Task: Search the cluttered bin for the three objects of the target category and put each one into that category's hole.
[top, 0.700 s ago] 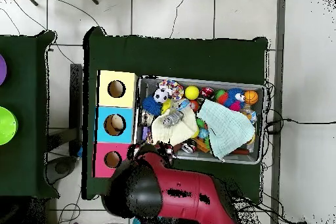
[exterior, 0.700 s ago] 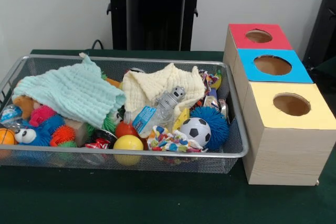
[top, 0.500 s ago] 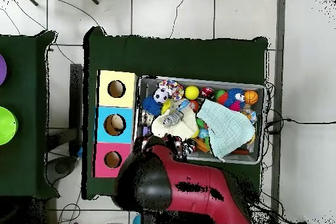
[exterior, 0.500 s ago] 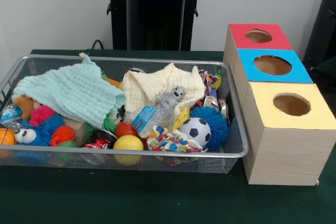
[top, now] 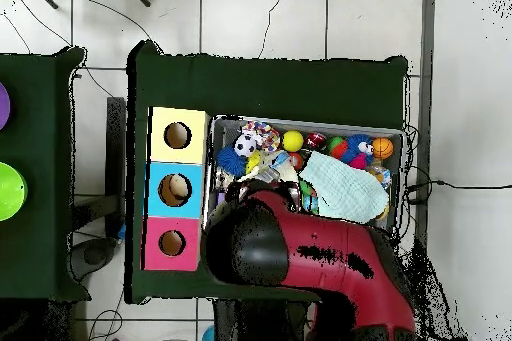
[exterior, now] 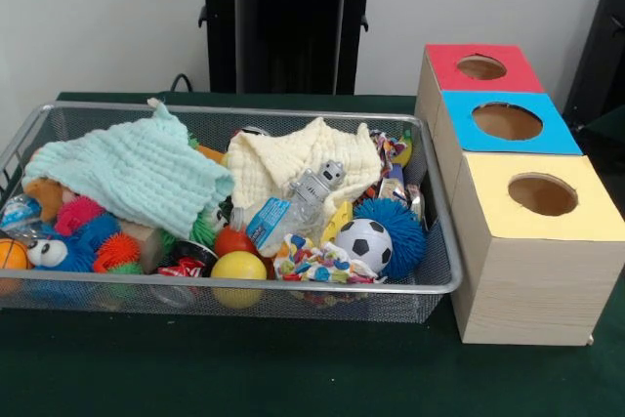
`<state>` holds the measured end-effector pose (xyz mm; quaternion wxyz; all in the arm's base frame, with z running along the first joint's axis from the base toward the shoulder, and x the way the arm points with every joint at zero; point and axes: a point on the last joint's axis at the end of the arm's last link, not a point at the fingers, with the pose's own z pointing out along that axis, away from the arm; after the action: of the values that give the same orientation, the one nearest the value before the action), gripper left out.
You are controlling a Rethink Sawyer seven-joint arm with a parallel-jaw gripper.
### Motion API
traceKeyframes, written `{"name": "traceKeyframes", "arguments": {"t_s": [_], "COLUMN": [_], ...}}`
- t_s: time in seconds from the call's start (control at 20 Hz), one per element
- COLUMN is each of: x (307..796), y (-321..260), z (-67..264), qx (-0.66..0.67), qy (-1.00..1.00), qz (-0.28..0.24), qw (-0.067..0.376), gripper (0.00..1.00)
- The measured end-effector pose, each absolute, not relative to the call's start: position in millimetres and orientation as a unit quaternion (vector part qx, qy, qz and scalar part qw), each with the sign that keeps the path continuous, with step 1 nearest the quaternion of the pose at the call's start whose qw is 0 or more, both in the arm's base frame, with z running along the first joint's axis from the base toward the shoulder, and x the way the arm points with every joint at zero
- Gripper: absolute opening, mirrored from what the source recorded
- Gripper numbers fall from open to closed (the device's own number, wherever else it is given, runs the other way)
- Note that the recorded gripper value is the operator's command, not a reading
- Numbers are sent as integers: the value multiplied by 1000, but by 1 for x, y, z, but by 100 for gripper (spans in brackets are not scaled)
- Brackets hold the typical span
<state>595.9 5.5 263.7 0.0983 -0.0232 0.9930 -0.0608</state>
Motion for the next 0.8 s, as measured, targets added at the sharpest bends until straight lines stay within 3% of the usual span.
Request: {"name": "traceKeyframes", "arguments": {"t_s": [0.8], "x": [655], "y": [-44], "z": [230], "qx": [-25], "qy": [993], "qz": [-63], "qw": [100], "gripper": [100]}}
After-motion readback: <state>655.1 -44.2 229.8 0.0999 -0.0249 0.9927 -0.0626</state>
